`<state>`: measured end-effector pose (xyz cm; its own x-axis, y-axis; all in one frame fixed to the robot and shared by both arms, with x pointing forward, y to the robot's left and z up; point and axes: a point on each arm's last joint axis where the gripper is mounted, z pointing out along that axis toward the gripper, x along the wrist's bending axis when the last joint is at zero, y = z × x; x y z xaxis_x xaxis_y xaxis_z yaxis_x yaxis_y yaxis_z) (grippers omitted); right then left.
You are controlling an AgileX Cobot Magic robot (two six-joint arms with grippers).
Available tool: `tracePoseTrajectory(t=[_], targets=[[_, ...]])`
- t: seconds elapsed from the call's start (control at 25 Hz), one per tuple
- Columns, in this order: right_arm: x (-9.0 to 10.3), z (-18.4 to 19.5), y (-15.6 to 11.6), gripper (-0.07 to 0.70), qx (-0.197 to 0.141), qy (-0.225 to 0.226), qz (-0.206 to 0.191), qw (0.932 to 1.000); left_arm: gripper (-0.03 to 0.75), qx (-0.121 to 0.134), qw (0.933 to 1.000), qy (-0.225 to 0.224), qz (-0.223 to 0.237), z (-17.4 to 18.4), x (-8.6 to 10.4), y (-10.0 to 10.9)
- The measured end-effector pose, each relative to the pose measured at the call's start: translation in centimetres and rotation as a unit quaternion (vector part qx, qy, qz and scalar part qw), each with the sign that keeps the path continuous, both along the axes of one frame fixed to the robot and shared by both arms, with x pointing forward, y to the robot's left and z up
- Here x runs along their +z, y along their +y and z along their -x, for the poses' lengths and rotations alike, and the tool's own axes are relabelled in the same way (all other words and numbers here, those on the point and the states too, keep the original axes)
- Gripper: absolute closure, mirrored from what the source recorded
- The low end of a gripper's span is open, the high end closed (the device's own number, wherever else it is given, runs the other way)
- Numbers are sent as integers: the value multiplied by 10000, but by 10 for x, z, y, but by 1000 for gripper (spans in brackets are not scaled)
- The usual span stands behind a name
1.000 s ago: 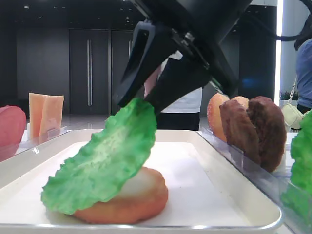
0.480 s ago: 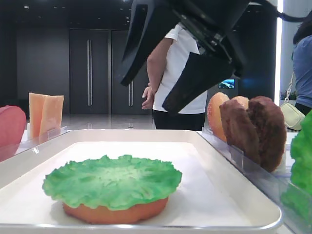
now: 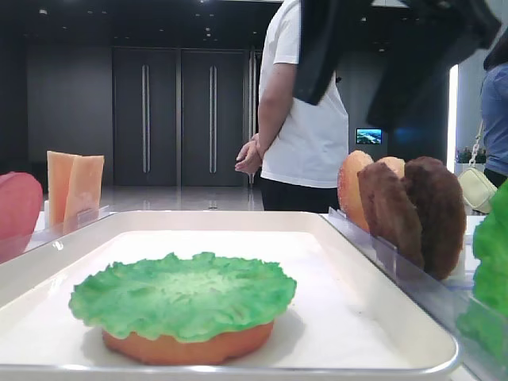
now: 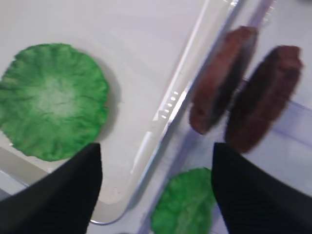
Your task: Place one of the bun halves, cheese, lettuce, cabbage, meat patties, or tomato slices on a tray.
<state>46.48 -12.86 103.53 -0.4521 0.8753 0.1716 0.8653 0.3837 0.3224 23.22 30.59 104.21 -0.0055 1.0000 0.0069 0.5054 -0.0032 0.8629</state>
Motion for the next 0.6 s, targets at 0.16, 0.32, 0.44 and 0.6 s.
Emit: tracePoseTrajectory(t=[0.16, 0.32, 0.44, 0.6], targets=[[11, -3, -32, 146, -524, 144, 220, 9983, 265, 0, 10000, 0, 0, 0, 0, 0], [21, -4, -65, 146, -1028, 282, 326, 9938, 265, 0, 10000, 0, 0, 0, 0, 0], [26, -4, -93, 146, -1481, 433, 460, 9869, 265, 0, 10000, 0, 0, 0, 0, 0], [31, -1, -126, 146, -2014, 615, 668, 9753, 265, 0, 10000, 0, 0, 0, 0, 0]])
